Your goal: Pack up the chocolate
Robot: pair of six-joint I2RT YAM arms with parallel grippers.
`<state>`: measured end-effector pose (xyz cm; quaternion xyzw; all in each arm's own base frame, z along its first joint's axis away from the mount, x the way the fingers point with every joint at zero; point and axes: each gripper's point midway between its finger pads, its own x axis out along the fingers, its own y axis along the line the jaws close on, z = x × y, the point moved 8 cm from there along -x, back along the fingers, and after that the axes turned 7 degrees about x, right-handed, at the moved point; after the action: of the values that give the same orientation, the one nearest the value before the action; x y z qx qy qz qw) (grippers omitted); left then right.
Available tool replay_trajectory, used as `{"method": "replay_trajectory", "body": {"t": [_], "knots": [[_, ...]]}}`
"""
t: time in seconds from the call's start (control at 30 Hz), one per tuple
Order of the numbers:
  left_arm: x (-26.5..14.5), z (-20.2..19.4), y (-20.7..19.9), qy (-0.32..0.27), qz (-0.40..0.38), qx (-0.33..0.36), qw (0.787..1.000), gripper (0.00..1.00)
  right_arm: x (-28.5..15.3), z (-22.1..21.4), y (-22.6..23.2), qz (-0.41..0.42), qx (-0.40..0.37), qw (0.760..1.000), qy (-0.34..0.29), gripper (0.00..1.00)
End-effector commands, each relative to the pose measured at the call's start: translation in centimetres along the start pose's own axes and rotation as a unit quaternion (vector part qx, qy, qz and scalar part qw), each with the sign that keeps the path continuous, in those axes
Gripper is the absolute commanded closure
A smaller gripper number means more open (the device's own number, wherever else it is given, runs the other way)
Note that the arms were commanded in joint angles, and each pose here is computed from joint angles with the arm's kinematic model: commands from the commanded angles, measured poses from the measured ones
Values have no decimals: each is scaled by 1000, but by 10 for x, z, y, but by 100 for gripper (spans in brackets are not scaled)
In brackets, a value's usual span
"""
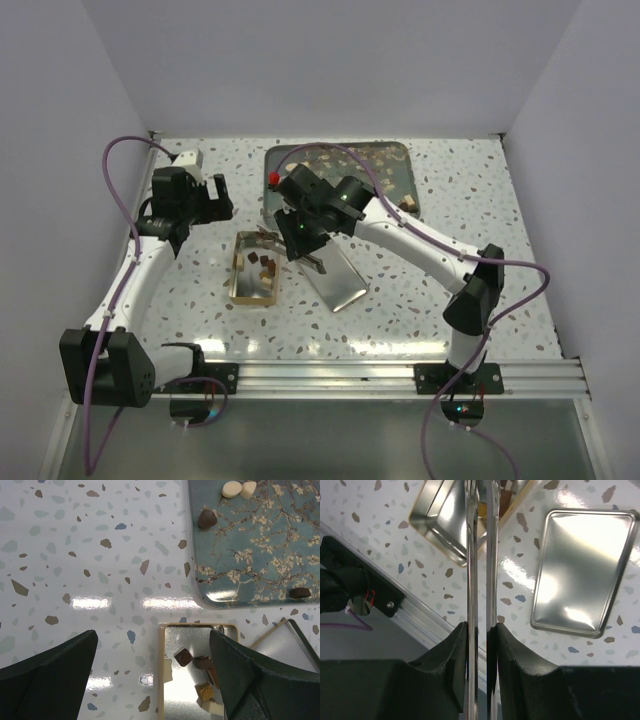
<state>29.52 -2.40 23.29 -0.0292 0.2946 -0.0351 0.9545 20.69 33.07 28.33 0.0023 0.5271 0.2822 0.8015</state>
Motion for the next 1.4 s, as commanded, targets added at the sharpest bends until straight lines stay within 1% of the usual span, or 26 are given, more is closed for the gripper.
{"method": "replay_trajectory", "body": {"t": [0.0,0.07,0.2,0.27,0.67,0.77,0.87,1.0,1.07,1.13,1.17,1.27,1.33,1.37], "knots": [[-4,20,1,-37,0,0,999,0,-18,-9,24,40,-11,999,3,75],[-5,20,0,-38,-1,0,999,0,-16,-12,33,47,-19,999,8,74],[-6,22,1,-40,1,0,999,0,-15,-11,44,59,-29,998,9,65],[-6,21,1,-39,0,0,999,0,-14,-10,46,59,-28,998,9,64],[-7,21,1,-40,1,1,999,0,-18,-4,45,46,-36,998,-7,64],[-7,24,3,-42,13,1,999,0,-20,1,36,26,-34,999,-14,64],[-8,27,4,-40,18,2,999,0,-23,13,18,11,-17,999,-24,64],[-6,27,3,-41,15,1,999,0,-35,39,-18,-7,21,998,-59,64],[-6,26,3,-40,14,0,999,0,-32,48,-30,-13,27,997,-71,64],[-4,25,3,-37,12,0,999,0,-19,56,-45,-24,40,996,-71,64],[-4,25,2,-37,11,0,999,0,-16,65,-52,-24,48,995,-82,64],[-6,26,3,-38,12,1,999,0,8,77,-61,-31,53,995,-74,64],[-5,25,3,-36,15,2,999,0,13,89,-64,-25,58,995,-82,64],[-6,25,4,-36,16,3,999,0,26,93,-66,-25,61,995,-76,64]]}}
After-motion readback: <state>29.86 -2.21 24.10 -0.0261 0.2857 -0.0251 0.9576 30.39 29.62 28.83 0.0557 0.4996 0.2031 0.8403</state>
